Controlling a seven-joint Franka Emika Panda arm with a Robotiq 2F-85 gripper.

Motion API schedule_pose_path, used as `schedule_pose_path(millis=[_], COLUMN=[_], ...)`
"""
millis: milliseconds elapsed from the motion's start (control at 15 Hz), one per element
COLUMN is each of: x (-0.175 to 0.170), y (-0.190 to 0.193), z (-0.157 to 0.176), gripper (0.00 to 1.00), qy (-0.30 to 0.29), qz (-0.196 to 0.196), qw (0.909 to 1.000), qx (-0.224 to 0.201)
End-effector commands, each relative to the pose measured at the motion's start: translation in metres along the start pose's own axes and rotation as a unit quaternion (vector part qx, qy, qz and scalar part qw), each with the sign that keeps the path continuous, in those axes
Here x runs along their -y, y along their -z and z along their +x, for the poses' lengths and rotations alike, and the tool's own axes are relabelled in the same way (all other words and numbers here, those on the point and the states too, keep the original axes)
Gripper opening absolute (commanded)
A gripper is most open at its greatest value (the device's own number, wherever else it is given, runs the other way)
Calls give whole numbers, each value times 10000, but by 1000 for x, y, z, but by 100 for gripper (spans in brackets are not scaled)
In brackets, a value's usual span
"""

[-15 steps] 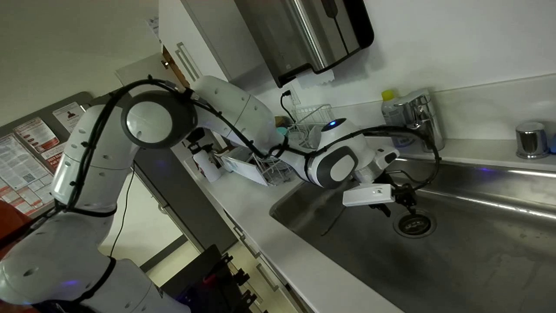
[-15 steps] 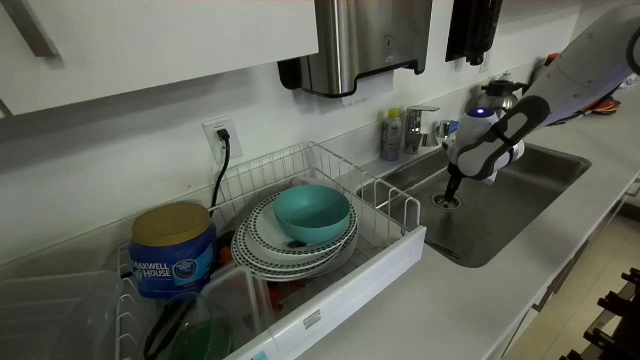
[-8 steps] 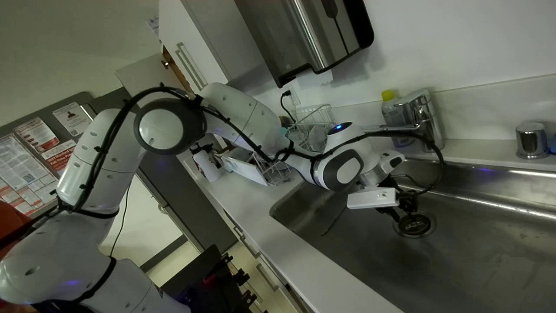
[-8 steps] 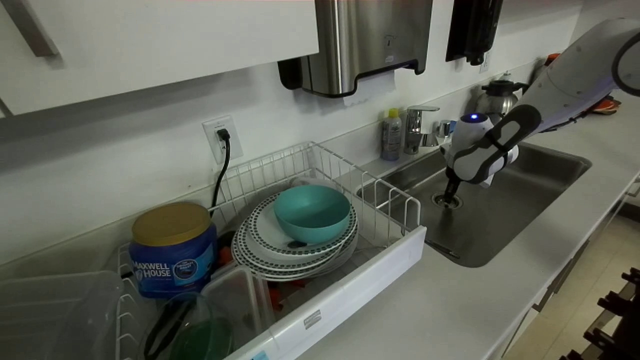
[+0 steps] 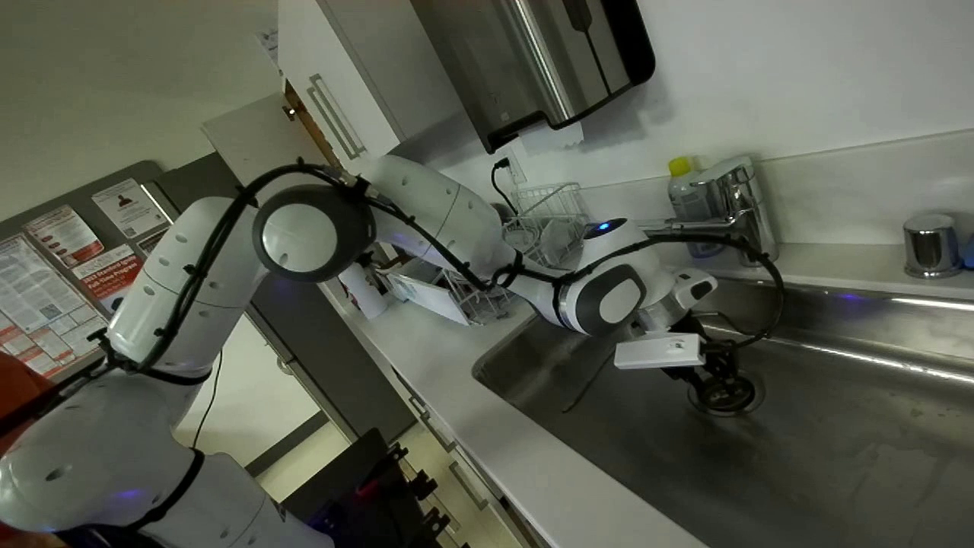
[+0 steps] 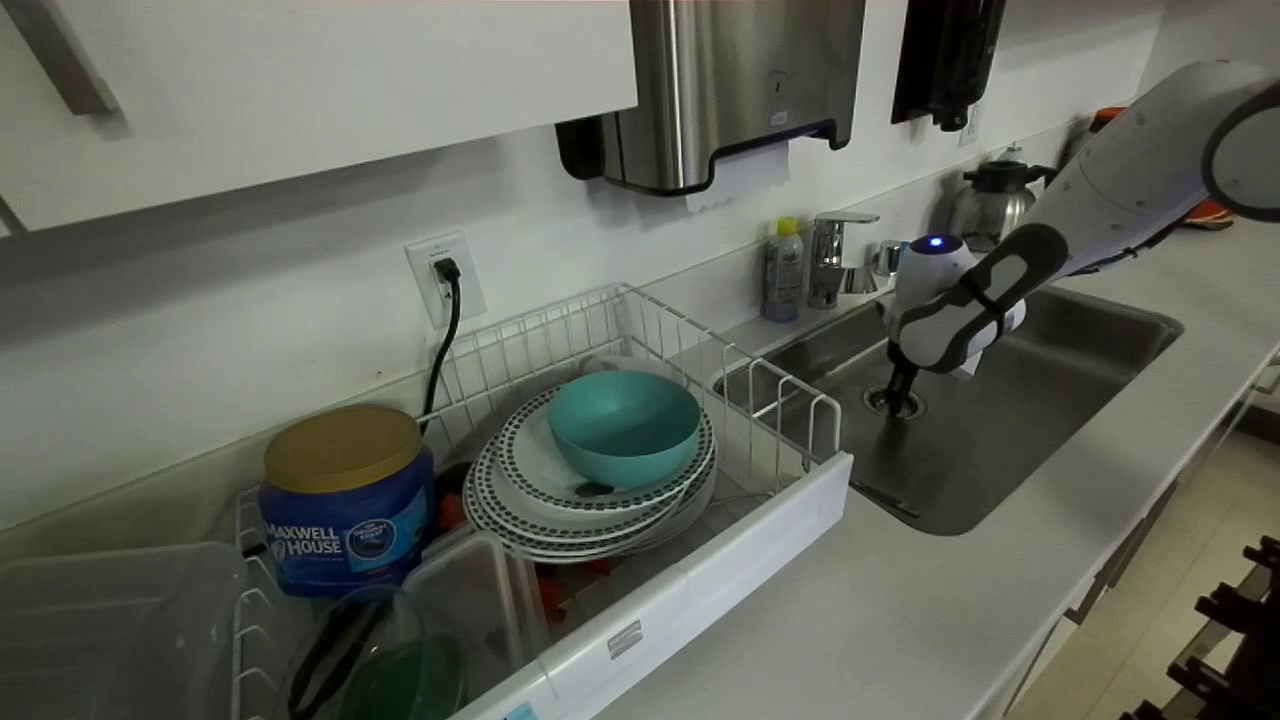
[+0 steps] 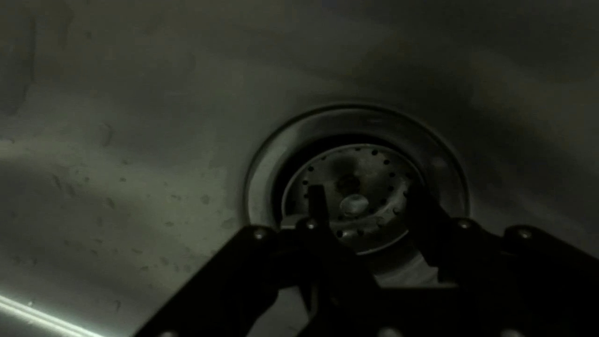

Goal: Close the tap, put the bowl to the dish rack, and open the sink plug

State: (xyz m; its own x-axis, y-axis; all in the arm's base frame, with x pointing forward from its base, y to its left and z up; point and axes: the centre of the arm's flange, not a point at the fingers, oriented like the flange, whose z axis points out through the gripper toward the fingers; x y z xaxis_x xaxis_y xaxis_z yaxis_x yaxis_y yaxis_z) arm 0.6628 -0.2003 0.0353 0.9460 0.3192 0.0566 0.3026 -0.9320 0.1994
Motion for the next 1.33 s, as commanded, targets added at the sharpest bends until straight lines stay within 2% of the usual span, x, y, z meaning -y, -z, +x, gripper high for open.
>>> schedule_pose_path(millis=[0, 400, 1133, 1200, 1267], x=[-5, -6, -9, -9, -9], y=[-6, -14, -31, -32, -33], z=[12, 17, 25, 25, 26], gripper=[46, 40, 36, 34, 15], qy=[-43, -35, -26, -26, -27], qz=[-52, -66, -118, -129, -136], qw=[9999, 9998, 9996, 9995, 9995], qx=[155, 183, 271, 277, 285])
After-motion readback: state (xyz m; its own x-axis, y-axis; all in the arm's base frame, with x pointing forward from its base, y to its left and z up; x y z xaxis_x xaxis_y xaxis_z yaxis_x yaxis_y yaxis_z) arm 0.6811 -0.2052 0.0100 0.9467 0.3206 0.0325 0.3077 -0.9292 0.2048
